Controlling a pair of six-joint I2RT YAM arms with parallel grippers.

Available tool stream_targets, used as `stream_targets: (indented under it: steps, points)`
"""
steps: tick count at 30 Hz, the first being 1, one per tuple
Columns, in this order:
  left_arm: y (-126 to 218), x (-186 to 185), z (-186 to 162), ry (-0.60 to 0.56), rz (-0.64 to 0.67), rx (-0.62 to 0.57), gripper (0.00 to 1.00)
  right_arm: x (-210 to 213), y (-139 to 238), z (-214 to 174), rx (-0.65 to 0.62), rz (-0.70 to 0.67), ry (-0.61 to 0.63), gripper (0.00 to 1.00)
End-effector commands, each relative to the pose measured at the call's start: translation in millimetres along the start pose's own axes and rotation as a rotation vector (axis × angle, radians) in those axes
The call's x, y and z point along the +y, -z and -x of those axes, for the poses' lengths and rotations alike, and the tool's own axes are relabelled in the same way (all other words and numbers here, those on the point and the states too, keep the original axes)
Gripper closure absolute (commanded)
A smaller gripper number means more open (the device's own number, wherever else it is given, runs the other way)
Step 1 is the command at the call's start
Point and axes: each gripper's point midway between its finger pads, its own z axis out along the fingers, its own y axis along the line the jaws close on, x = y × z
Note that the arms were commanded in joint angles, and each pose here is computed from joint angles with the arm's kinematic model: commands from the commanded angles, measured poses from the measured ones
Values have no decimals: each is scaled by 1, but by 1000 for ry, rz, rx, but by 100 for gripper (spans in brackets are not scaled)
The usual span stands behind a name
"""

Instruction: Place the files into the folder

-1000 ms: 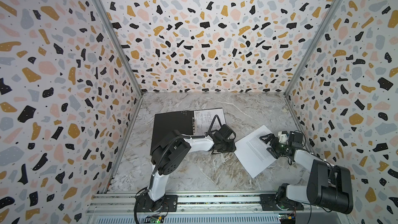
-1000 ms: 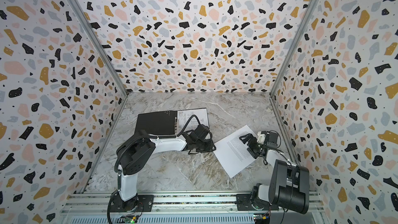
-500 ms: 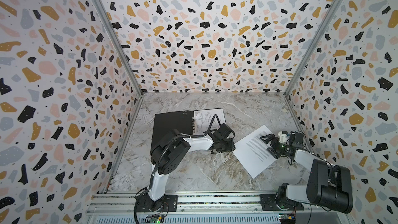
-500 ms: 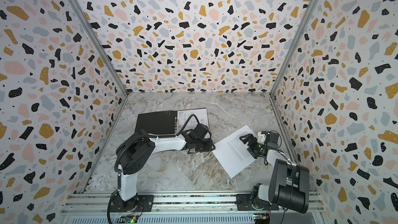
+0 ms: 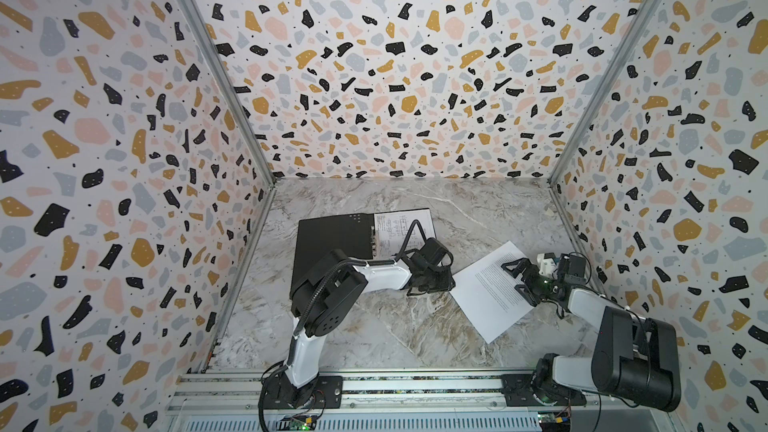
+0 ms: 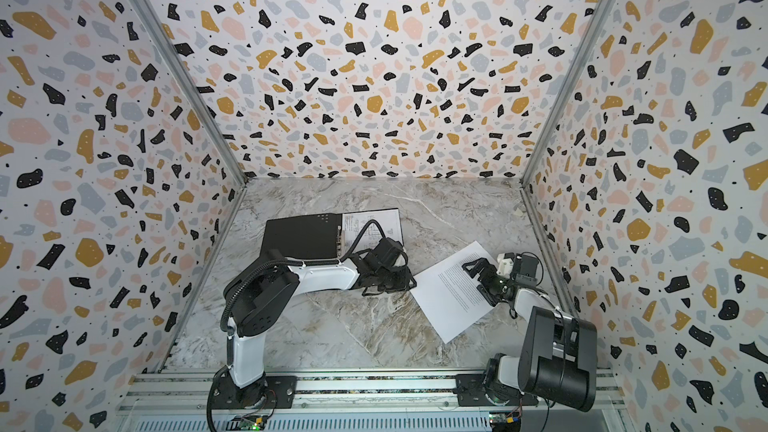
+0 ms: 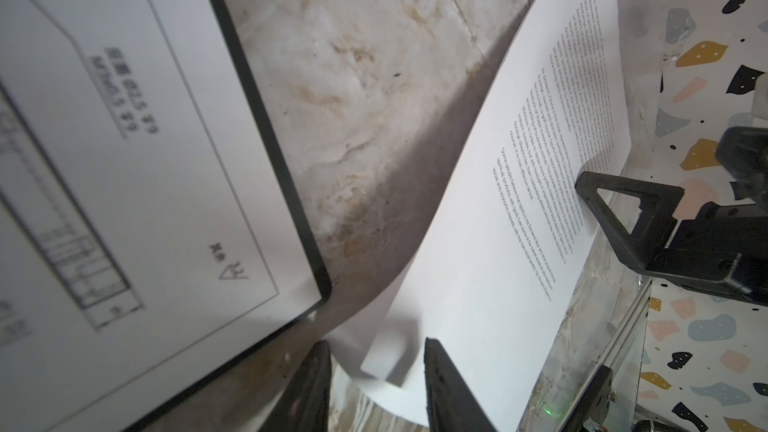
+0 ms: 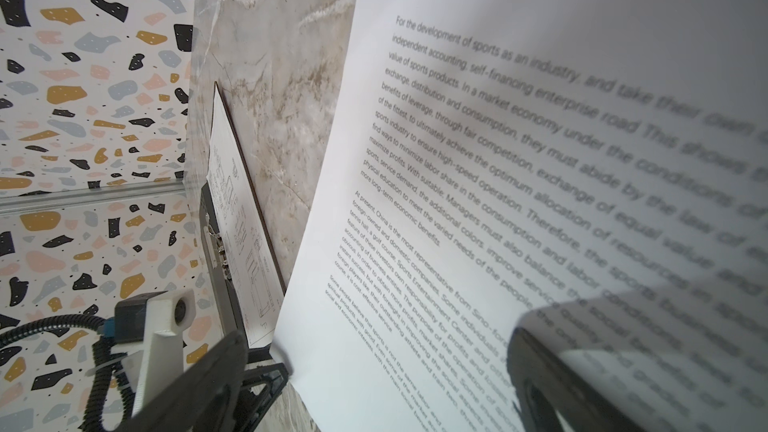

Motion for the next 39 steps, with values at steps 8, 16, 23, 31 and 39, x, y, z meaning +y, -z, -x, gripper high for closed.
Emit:
stream_targets:
  steps: [8, 16, 23, 31, 39]
  points:
    - [8, -7, 6, -18, -26, -25, 65, -59, 0, -36, 77, -220, -116, 1]
    - [9, -25, 9, -3, -120, -32, 61, -60, 0, -36, 84, -223, -108, 1]
    - [10, -24, 7, -6, -113, -26, 58, -63, 1, -35, 80, -243, -99, 1]
    - [11, -22, 9, -9, -100, -31, 51, -66, 1, -37, 85, -253, -97, 1]
    - [13, -23, 11, -13, -86, -37, 43, -66, 1, -38, 88, -257, -99, 1]
